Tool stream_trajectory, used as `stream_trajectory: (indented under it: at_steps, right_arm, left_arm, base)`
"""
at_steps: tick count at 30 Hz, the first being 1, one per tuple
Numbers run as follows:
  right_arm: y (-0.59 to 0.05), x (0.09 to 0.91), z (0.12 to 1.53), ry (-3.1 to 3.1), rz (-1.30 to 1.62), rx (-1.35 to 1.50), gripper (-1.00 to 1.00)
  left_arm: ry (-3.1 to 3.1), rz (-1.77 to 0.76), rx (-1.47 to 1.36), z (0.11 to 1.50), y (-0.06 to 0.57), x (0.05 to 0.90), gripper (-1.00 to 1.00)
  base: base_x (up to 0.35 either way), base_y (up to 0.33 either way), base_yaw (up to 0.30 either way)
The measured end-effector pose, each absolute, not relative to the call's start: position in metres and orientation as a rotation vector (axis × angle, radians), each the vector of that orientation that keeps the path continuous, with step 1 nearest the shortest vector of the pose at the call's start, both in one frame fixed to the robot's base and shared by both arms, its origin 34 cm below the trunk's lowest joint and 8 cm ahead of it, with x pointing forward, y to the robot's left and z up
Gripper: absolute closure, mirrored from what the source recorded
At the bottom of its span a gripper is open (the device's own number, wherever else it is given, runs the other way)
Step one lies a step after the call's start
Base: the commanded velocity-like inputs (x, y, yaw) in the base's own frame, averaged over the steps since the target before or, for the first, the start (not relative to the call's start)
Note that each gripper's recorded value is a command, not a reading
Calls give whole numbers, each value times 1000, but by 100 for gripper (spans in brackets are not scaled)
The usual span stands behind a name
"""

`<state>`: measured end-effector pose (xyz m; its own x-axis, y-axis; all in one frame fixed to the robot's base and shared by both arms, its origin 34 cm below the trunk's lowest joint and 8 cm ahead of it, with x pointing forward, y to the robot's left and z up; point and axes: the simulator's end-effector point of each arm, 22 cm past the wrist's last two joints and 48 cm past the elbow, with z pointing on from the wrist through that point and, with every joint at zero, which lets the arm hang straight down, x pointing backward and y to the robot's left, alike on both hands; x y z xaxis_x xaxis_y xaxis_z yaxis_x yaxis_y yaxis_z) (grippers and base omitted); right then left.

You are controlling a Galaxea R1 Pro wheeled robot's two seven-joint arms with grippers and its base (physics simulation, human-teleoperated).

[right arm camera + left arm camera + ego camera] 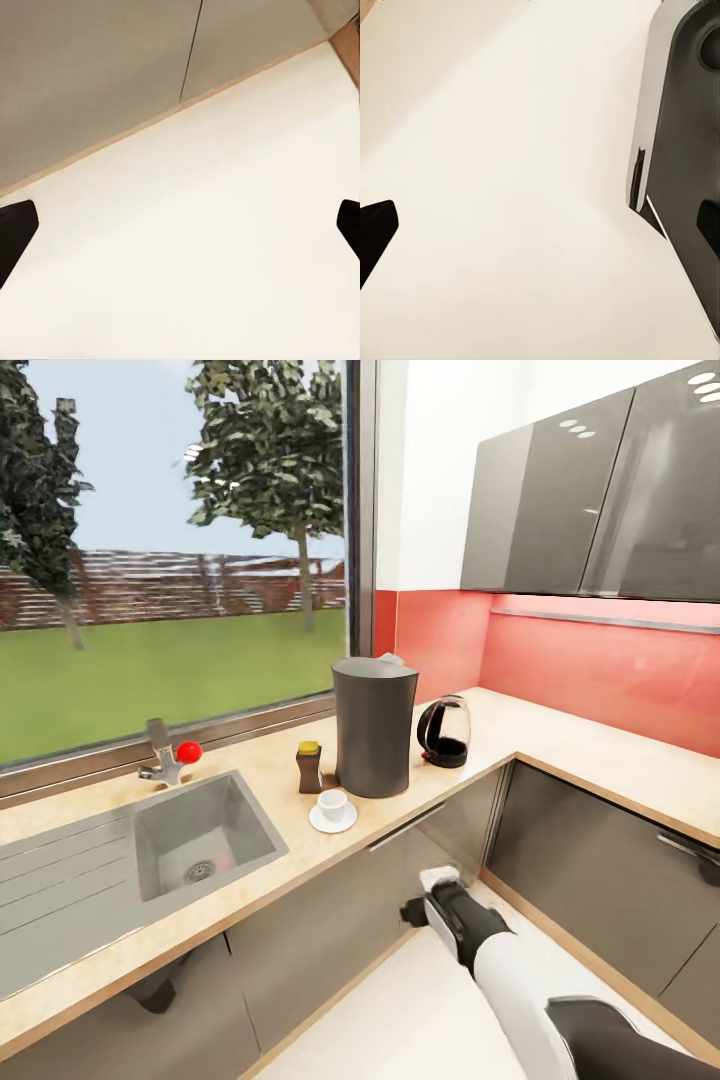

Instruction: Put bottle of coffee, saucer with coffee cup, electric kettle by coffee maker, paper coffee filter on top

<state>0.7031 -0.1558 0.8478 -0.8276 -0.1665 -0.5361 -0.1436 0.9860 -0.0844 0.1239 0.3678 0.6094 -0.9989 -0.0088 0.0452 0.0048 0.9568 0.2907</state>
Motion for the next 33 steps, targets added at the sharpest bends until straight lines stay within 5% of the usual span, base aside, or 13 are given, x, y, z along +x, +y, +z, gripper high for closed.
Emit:
stream_trajectory:
  at_steps: [13,33]
  right_arm:
    - [-171,631,763,2499,-23,-207,-100]
    - [-204,350,624,2810,-22,-202,-100]
  left_arm:
    - [-3144,-463,17,609,366,142,-100]
    - [-3227,-428,28,607,343,156,-100]
  base:
    - [0,0,0]
    - [0,0,0]
